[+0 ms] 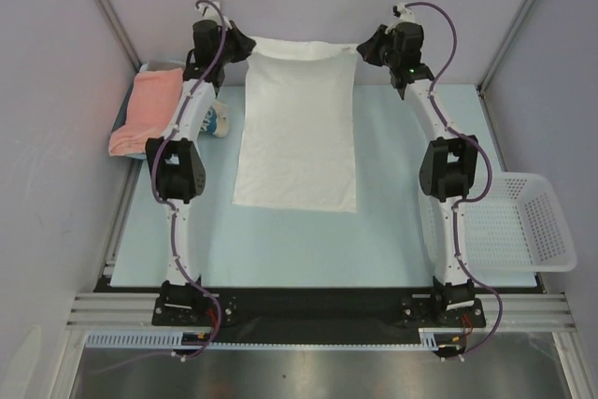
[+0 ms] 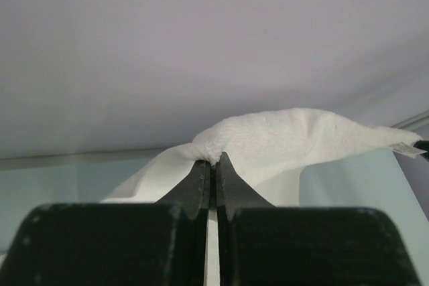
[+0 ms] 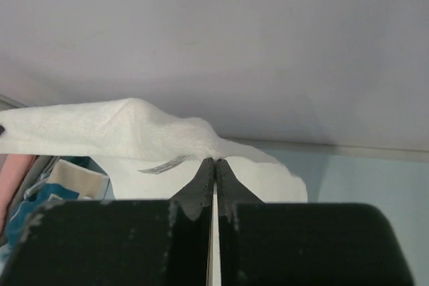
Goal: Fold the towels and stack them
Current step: Flatten out the crumpled towel, then fold the towel
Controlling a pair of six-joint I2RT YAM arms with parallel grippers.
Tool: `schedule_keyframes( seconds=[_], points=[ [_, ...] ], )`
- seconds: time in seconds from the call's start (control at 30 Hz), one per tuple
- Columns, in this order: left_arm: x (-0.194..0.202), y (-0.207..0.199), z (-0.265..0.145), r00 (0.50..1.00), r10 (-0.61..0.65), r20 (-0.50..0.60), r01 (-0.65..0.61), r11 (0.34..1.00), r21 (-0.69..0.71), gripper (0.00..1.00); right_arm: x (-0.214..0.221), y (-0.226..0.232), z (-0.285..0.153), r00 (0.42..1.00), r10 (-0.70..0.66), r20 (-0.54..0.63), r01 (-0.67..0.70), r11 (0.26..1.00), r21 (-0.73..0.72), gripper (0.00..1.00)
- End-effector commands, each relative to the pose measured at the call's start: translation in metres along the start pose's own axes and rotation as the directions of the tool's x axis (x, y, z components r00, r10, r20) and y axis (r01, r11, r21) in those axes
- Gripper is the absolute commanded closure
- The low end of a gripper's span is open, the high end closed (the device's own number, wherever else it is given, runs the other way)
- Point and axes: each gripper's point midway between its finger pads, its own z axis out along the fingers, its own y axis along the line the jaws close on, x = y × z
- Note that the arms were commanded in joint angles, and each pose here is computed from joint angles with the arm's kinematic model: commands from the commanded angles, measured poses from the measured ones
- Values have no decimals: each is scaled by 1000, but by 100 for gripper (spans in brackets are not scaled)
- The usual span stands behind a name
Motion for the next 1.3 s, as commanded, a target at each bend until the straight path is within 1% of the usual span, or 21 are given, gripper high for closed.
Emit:
schedule_keyframes(
  seconds=[0.0, 0.07, 0.13, 0.17, 0.2, 0.23, 0.3, 0.33, 0.37, 0.4, 0.43, 0.47, 0.5, 0.53, 0.6, 0.63, 0.7, 0.8, 0.93, 1.13, 1.27],
  points=[
    [-44, -32, -12, 993, 10, 120, -21, 995, 94, 100, -34, 31, -10, 997, 42, 60, -37, 995, -88, 100],
    [-29, -25, -10, 996, -2, 87, -5, 997, 83, 100, -31, 31, -14, 997, 62, 52, -57, 994, -91, 100],
    [-16, -20, -13, 998, -15, 53, 11, 997, 73, 100, -10, 22, -17, 995, 101, 0, -101, 993, -65, 100],
    [-9, -17, -14, 999, -22, 37, 19, 998, 62, 100, -11, 27, -23, 994, 108, -8, -109, 992, -67, 100],
    [-8, -16, -16, 999, -26, 45, 23, 998, 61, 100, -5, 25, -26, 992, 121, -28, -122, 991, -59, 100],
    [3, -12, -23, 999, -36, 23, 35, 998, 46, 100, 17, 17, -28, 987, 145, -75, -147, 989, -29, 100],
    [14, -8, -31, 999, -49, 3, 49, 999, 21, 100, 17, 21, -42, 982, 164, -88, -167, 985, -30, 100],
    [35, 4, -35, 997, -63, -32, 63, 998, -14, 100, 25, 20, -48, 979, 174, -105, -177, 984, -21, 100],
    [41, 6, -40, 997, -68, -41, 66, 997, -33, 100, 48, 12, -53, 969, 195, -149, -197, 980, 4, 100],
    [31, 0, -52, 997, -68, -23, 67, 997, -35, 100, 45, 18, -64, 968, 202, -150, -204, 979, 0, 100],
    [48, 11, -58, 995, -82, -55, 77, 994, -80, 100, 51, 17, -69, 964, 212, -163, -214, 977, 5, 100],
    [49, 12, -64, 995, -83, -59, 77, 992, -98, 100, 72, 12, -75, 949, 237, -209, -238, 971, 20, 100],
    [44, 8, -74, 995, -84, -55, 78, 991, -105, 100, 79, 13, -80, 941, 247, -230, -248, 968, 27, 100],
    [62, 16, -81, 990, -101, -99, 86, 987, -139, 100, 81, 16, -86, 937, 251, -245, -252, 967, 28, 100],
    [65, 18, -96, 986, -120, -116, 98, 979, -181, 100, 107, 15, -98, 909, 280, -309, -281, 959, 43, 100],
    [83, 25, -104, 977, -142, -157, 106, 970, -218, 100, 109, 18, -105, 906, 283, -316, -284, 958, 45, 100],
    [93, 26, -114, 969, -164, -186, 118, 964, -237, 100, 132, 18, -116, 882, 297, -366, -290, 954, 76, 100],
    [117, 34, -133, 944, -211, -253, 128, 943, -308, 100, 150, 27, -131, 859, 298, -415, -287, 954, 91, 100],
    [162, 48, -161, 893, -291, -343, 142, 906, -398, 100, 179, 27, -153, 826, 309, -471, -279, 951, 135, 100],
    [203, 57, -193, 849, -351, -394, 144, 873, -465, 97, 202, 35, -178, 810, 283, -514, -225, 959, 173, 100],
    [216, 57, -209, 837, -366, -406, 146, 865, -479, 93, 218, 33, -194, 793, 295, -533, -216, 954, 206, 100]
  ],
)
